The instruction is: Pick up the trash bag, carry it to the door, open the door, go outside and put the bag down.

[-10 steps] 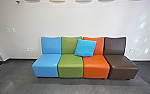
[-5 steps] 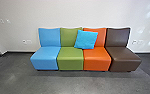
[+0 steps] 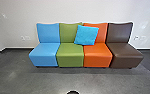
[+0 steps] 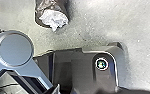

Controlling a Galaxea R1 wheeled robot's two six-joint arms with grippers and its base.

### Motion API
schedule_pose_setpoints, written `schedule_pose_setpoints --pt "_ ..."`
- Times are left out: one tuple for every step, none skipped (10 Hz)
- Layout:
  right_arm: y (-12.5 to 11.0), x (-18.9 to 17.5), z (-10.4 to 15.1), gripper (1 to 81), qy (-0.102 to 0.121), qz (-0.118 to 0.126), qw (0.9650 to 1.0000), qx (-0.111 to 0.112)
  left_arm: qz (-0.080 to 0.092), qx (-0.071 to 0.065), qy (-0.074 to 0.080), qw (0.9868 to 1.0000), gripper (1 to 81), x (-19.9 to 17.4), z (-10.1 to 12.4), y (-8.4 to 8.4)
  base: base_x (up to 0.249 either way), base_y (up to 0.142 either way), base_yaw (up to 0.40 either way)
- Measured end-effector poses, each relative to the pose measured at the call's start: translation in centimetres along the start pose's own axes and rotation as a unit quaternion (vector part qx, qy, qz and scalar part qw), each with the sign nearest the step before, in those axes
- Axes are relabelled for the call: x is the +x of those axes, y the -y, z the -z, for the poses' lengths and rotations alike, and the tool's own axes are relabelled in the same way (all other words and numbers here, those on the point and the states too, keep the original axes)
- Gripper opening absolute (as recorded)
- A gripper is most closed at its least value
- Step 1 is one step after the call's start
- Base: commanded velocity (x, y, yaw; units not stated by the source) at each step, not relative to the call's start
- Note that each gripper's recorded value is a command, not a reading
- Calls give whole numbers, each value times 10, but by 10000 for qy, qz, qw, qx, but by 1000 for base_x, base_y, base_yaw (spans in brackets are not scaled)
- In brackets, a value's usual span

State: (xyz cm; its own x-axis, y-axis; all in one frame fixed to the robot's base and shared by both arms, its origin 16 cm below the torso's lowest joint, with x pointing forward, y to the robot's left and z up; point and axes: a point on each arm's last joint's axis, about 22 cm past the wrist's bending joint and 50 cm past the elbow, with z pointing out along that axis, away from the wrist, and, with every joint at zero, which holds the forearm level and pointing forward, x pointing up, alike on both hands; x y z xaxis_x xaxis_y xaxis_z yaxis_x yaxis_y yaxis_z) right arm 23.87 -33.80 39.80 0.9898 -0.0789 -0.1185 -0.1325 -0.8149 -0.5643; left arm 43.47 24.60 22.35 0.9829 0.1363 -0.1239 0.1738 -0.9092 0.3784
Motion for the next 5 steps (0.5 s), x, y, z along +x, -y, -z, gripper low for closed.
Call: schedule_pose_setpoints --pt "-4 5 -8 811 -58 33 10000 14 -28 25 -71 10000 811 17 -2 0 0 0 0" --pt "-9 10 -15 811 -116 70 9999 19 -74 34 -193 9998 811 38 -4 -3 0 0 0" --pt "-13 14 -22 811 -166 104 9998 23 -133 25 -268 9996 811 55 -6 -9 0 0 0" --pt "-18 18 -29 811 -213 138 9997 28 -189 2 -334 9993 811 66 -12 -16 0 0 0" --pt "-22 22 -36 811 -258 165 9995 35 -215 -11 -367 9991 811 71 -22 -23 0 0 0"
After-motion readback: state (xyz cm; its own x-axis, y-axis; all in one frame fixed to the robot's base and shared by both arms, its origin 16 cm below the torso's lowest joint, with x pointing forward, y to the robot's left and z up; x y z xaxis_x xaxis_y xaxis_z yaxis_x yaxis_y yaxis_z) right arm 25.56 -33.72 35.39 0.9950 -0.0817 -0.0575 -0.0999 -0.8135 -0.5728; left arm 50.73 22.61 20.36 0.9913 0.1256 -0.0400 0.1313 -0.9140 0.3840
